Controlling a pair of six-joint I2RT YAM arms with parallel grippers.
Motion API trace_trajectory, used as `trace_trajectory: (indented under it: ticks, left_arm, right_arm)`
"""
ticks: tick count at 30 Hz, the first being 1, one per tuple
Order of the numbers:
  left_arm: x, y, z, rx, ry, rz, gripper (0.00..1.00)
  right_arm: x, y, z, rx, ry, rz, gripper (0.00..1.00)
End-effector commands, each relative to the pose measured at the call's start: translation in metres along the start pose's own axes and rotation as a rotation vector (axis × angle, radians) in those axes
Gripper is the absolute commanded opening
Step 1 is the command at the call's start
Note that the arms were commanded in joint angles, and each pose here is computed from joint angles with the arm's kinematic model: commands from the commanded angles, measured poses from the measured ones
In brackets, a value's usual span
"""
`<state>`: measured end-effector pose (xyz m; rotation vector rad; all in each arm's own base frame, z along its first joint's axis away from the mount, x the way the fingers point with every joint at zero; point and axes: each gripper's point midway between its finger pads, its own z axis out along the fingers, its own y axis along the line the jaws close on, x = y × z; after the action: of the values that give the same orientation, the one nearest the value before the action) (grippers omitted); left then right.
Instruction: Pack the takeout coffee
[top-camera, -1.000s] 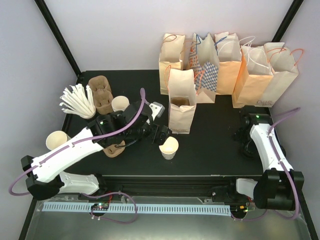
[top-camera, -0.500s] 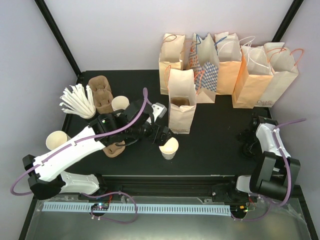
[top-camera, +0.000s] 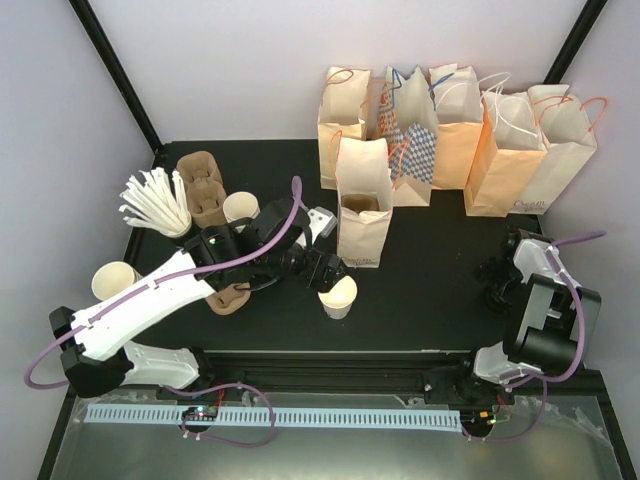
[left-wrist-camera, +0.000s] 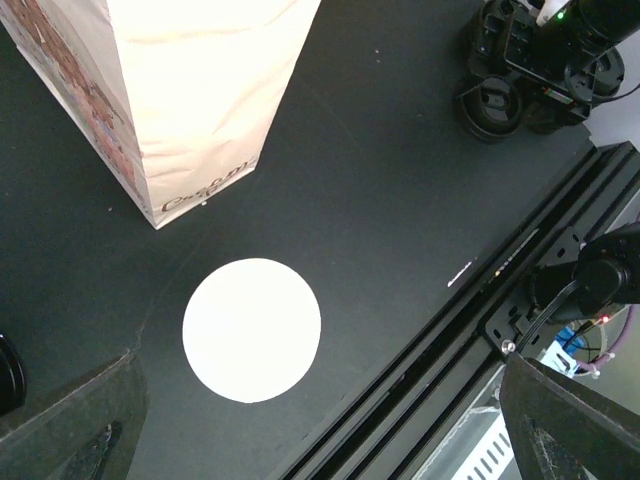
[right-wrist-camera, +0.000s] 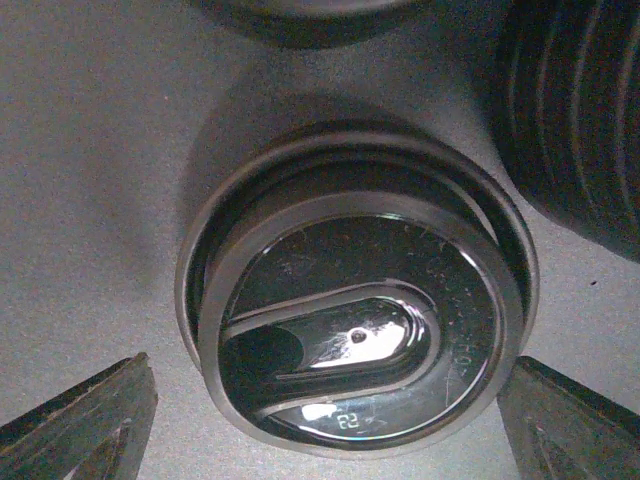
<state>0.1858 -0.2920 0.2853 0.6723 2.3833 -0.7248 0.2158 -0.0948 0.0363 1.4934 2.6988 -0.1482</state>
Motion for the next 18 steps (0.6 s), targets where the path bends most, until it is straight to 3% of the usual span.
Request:
trace_trajectory:
  ticks: [1,8,18]
  left_arm:
    - [-0.009,0.0,-0.001,0.006,-0.022,0.011,0.99]
    - [-0.012,0.004,0.002,-0.002,-0.02,0.008,0.99]
    - [-0.014,0.007,0.011,-0.009,-0.006,-0.001,0.99]
  right_arm:
    - [-0.017,0.007,-0.007,-0.031,-0.044,-0.001,0.94]
    - [-0.021,0.007,-0.008,-0.026,-0.044,0.0,0.81]
    - [-0.024,0.011,-0.02,-0.031,-0.026,-0.001,0.79]
